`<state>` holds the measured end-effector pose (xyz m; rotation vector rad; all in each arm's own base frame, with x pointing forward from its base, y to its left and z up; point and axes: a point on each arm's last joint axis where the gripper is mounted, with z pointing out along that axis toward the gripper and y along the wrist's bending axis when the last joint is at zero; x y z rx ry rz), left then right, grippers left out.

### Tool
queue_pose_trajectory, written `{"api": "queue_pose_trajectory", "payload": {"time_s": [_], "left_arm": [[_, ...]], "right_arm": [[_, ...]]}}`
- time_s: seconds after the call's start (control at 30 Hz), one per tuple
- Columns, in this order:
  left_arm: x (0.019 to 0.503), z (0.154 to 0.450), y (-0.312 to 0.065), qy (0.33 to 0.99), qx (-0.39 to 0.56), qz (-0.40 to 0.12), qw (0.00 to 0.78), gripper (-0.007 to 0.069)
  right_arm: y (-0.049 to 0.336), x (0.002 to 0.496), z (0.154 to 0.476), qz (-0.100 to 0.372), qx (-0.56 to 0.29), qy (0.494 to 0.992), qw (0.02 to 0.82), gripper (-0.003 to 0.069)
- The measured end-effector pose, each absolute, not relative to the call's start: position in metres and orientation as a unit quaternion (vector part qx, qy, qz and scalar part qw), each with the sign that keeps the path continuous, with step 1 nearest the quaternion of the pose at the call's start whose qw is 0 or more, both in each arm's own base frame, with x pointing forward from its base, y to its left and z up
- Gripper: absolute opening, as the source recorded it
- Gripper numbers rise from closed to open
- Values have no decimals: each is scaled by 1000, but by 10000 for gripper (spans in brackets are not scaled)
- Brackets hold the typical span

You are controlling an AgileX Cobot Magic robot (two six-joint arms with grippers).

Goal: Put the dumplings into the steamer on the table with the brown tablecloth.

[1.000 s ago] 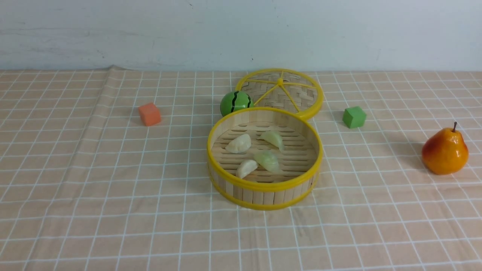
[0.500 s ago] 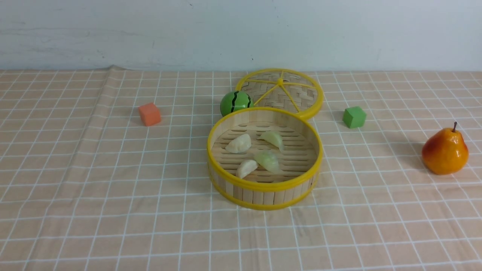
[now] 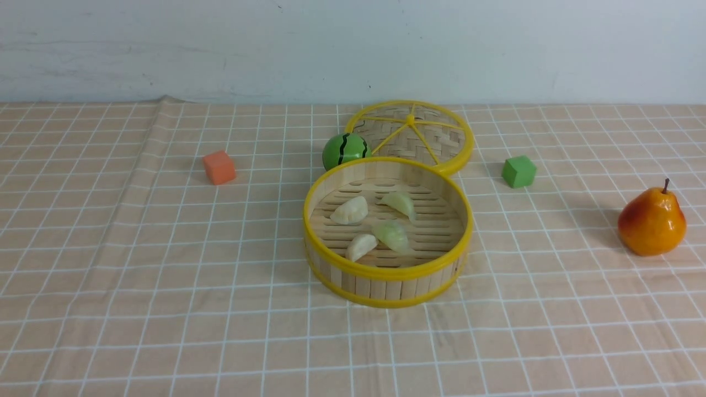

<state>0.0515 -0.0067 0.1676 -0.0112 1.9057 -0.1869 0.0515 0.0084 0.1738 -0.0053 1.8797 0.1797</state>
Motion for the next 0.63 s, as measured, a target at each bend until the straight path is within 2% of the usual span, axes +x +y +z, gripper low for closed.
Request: {"api": "queue_pose_trajectory", "payload": {"time_s": [0.63], "left_arm": [[51,168,-7,814,-5,-80,576,36]], "right_arm": [[8,51,174,77,-2,806,586,139]]}}
